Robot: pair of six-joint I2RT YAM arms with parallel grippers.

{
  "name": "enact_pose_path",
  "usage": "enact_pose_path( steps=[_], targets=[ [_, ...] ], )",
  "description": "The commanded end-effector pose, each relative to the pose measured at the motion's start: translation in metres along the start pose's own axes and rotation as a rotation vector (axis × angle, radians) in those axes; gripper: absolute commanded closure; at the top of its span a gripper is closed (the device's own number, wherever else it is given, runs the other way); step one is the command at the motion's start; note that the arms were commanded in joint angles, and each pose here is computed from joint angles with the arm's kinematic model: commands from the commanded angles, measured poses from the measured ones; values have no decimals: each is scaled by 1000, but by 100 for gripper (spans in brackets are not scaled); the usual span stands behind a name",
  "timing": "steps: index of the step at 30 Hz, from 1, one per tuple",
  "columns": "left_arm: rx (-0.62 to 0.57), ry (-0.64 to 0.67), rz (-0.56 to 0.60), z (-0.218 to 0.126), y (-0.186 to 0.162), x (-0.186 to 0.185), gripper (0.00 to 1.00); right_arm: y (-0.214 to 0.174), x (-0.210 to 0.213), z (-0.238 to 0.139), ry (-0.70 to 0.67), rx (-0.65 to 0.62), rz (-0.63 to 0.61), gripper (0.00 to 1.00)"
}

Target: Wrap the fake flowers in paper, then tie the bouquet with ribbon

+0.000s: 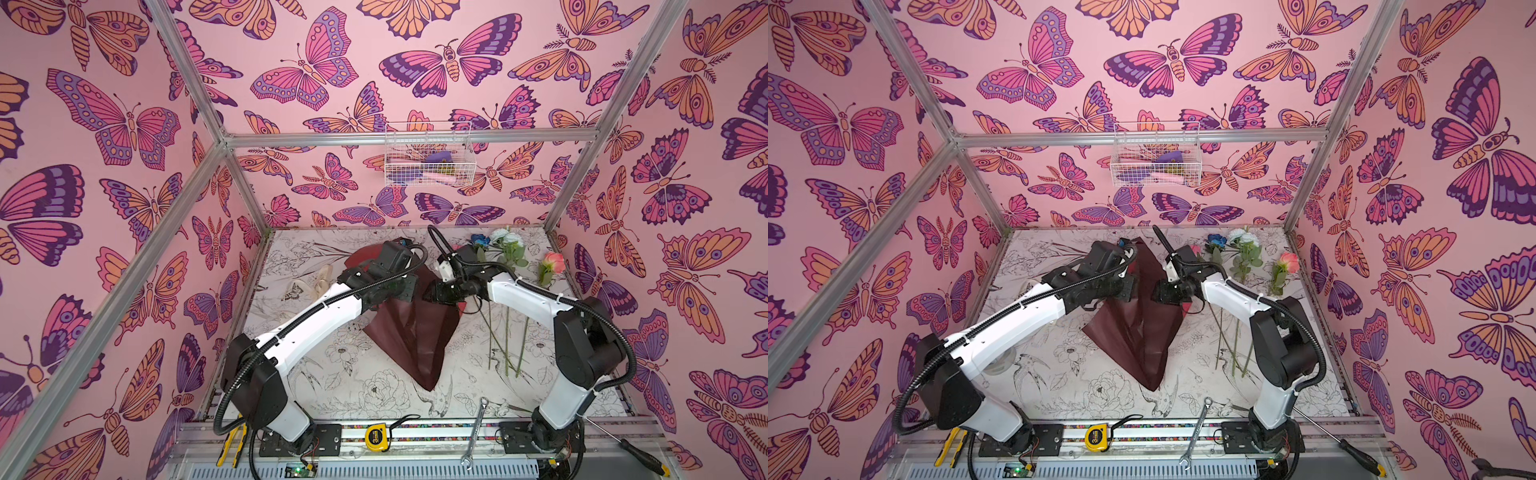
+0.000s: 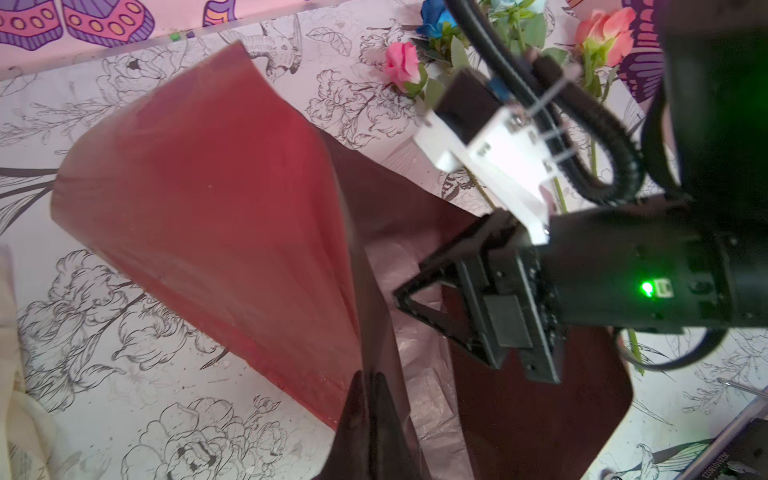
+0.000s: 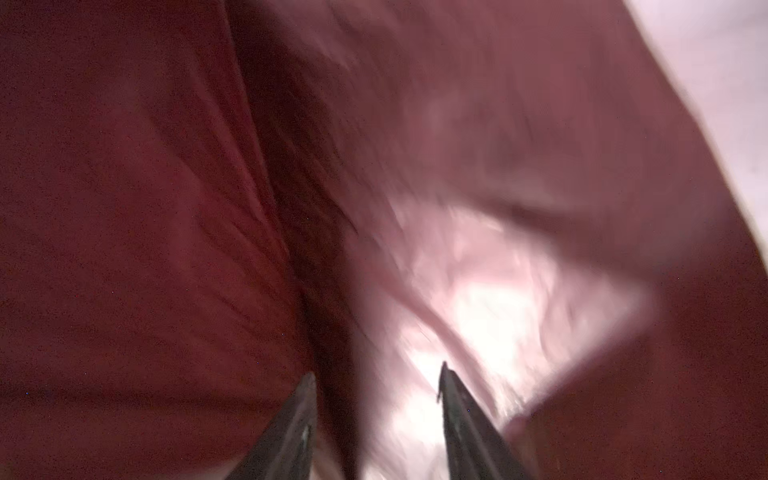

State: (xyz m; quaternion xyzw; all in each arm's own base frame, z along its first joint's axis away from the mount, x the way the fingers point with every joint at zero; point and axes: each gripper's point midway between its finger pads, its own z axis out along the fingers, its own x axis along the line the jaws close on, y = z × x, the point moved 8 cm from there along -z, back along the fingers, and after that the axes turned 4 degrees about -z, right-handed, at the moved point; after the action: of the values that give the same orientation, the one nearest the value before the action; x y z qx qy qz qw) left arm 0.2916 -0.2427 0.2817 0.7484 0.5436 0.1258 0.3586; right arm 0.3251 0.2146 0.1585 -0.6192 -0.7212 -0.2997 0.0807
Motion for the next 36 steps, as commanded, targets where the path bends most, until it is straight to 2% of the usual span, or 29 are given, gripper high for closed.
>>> enact_pose_path(
  steps=[1, 6, 14, 23, 29, 36],
  targets=[
    [-55, 46, -31, -12, 1, 14, 100, -31, -20, 9, -71, 65, 37, 49],
    [-84, 103, -78, -22, -9, 33, 100, -56, -36, 20, -103, 83, 83, 49],
    [-146, 210, -234, -43, -43, 72, 100, -91, -54, 22, -245, 96, 89, 50],
    [-98, 360, -454, -43, -91, 128, 100, -133, -70, 5, -360, 39, 201, 55],
    [-60, 423, -495, -31, -94, 157, 100, -157, -54, -4, -374, 19, 226, 57],
    [-78, 380, -493, 6, -73, 184, 100, -172, -38, 0, -347, 57, 236, 57]
  ],
)
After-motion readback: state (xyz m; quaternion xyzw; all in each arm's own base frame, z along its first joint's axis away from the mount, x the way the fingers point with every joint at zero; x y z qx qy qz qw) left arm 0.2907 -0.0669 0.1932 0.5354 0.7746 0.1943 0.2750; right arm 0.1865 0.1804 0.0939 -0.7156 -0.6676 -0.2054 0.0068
